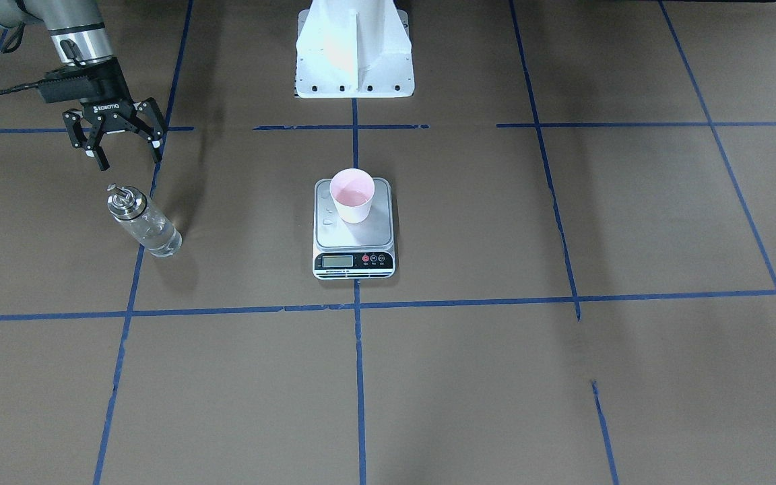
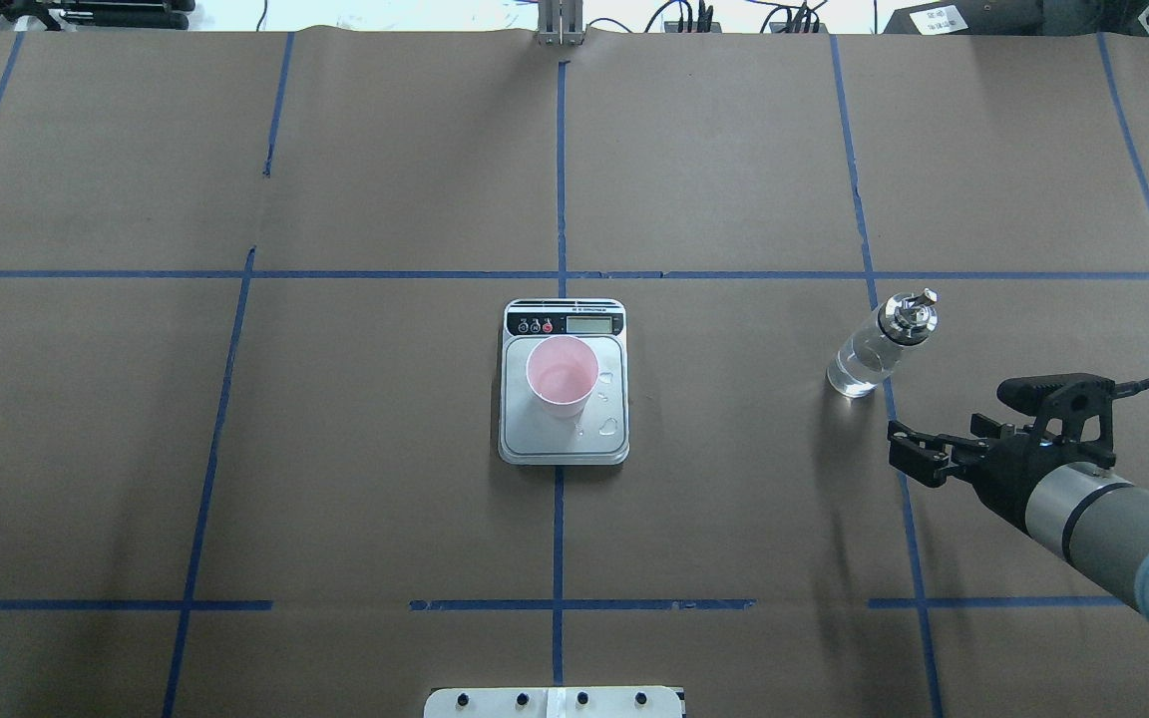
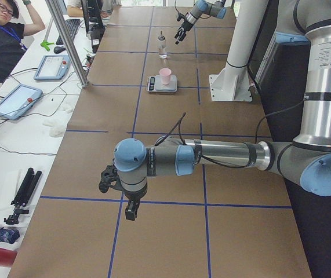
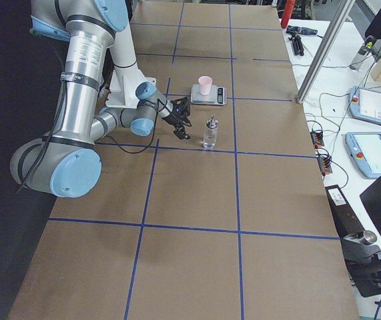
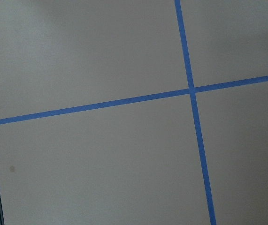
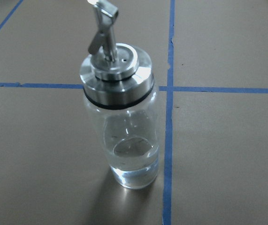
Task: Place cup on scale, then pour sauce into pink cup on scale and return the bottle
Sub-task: 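Reach the right gripper to the glass sauce dispenser and grasp it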
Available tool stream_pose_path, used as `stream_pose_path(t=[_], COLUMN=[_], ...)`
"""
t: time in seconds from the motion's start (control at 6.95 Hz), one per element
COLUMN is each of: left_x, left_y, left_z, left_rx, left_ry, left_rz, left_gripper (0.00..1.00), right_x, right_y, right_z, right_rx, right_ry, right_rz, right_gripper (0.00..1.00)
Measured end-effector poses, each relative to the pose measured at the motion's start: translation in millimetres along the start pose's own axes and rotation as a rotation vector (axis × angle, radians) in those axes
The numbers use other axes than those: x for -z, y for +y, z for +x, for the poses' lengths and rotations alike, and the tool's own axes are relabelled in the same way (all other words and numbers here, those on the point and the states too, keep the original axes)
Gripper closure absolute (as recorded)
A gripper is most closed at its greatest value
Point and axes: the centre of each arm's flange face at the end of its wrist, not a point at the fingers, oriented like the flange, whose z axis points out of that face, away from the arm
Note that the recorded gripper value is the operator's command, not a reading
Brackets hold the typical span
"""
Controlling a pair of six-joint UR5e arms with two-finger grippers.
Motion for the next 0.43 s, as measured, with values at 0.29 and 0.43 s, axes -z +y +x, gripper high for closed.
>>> stream_pose_path(t=[0.29, 0.43], left_x=[1.7, 2.2], left_y=[0.6, 0.6], left_z=[2.1, 2.7], left_rx=[-0.002, -0.003], left_ry=[0.002, 0.002], left_rz=[0.004, 0.006], left_gripper=[0.00, 0.00], right_x=[-31.3, -41.6], right_y=[11.2, 12.4], right_z=[-7.3, -11.8], right_rx=[0.003, 0.005], right_ry=[0.007, 0.011], right_rz=[0.091, 0.127], right_gripper=[0.00, 0.00])
